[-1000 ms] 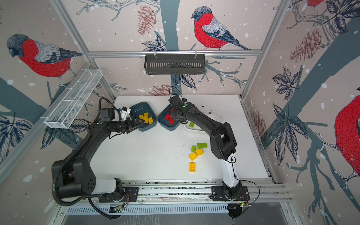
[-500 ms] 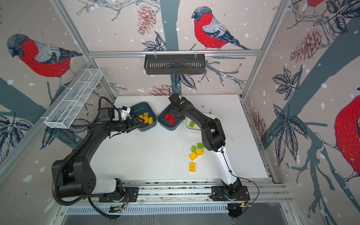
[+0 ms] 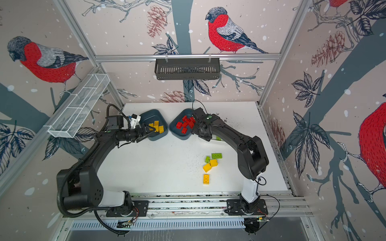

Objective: Sort the legos into containers by color
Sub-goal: 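Lower the right gripper onto a lime-green brick and grasp it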

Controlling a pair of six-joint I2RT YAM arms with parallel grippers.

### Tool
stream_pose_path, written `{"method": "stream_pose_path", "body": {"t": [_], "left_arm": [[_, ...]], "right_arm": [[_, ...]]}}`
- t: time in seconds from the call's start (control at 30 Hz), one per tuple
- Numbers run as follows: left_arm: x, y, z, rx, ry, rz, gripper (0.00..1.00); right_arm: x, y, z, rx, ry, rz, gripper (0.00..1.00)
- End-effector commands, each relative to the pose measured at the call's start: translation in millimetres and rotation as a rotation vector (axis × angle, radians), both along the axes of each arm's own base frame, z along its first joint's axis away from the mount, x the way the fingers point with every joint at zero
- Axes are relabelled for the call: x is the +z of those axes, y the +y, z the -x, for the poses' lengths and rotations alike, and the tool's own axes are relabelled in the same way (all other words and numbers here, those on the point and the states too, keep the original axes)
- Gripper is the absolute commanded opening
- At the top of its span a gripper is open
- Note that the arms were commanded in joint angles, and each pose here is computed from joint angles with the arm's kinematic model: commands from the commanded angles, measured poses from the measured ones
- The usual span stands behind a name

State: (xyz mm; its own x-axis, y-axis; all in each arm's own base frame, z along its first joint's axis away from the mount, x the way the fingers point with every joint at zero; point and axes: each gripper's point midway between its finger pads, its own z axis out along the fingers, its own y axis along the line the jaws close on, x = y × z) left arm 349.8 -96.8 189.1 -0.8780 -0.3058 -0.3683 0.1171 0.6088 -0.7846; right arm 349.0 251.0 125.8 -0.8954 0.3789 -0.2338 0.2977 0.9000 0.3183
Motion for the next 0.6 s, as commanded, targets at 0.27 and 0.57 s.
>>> {"method": "stream_pose_path", "body": {"t": [0.27,0.57], "left_arm": [[-5.1,-16.3,6.8,-0.053,-0.006,0.016,0.91],[-9.4,-20.4,21.9,-0.058,0.005,0.015,0.91]], "right_arm": [[-50.9,-41.2,71.6,-0.124,0.204,0.022,0.74],[-80.0,-37.9,79.5,-0.095,0.211,0.033,0.58]]}}
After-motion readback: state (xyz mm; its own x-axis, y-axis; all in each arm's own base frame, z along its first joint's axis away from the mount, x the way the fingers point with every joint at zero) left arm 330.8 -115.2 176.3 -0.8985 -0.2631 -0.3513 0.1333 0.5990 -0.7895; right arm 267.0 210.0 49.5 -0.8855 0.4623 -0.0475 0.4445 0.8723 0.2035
